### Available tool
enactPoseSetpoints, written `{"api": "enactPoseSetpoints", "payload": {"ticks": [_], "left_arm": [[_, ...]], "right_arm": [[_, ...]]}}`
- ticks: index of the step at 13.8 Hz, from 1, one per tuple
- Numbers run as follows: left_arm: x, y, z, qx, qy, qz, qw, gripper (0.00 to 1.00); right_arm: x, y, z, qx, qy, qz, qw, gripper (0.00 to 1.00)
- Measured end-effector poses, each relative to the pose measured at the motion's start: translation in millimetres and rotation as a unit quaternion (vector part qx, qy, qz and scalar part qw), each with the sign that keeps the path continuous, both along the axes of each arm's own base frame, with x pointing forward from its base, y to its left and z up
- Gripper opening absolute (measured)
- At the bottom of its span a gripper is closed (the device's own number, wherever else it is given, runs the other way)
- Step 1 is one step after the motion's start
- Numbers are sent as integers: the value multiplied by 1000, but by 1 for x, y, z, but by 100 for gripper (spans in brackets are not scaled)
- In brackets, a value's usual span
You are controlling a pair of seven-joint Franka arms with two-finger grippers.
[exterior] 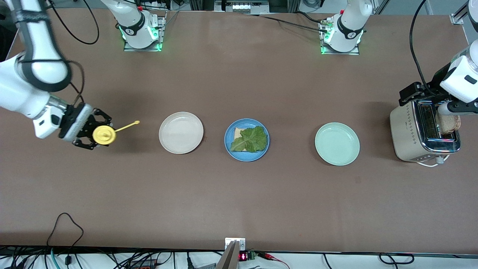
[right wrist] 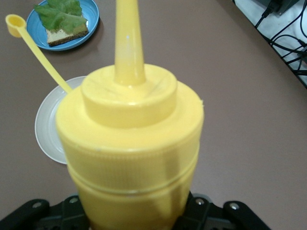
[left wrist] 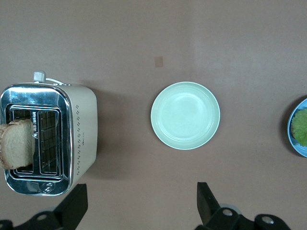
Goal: Make sandwich in blue plate with both arms
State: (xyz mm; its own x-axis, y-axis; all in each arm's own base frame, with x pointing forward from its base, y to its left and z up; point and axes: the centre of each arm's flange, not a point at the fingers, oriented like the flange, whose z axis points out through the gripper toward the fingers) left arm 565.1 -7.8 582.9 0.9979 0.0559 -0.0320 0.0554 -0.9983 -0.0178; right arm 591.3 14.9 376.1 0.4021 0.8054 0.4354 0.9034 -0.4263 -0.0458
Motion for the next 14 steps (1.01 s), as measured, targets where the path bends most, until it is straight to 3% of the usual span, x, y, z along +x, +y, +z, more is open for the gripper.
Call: {"api": "enactPoseSetpoints", "payload": {"ticks": [5,7,10,14], "left_arm": [[-2,0,3,-1,-3,0,1000,100],[-2,0,3,-1,-3,0,1000,100],[-2,0,3,-1,-3,0,1000,100],[-2,0,3,-1,-2,0,1000,100]], "right_arm": [[-10,104,22,-46,18,-27,998,59],[-19,152,23,-83,19,-40,996,59],[-46,233,13,-143,13,-50,988,59],[-73,307,-9,-188,-6,-31,982,59]]}}
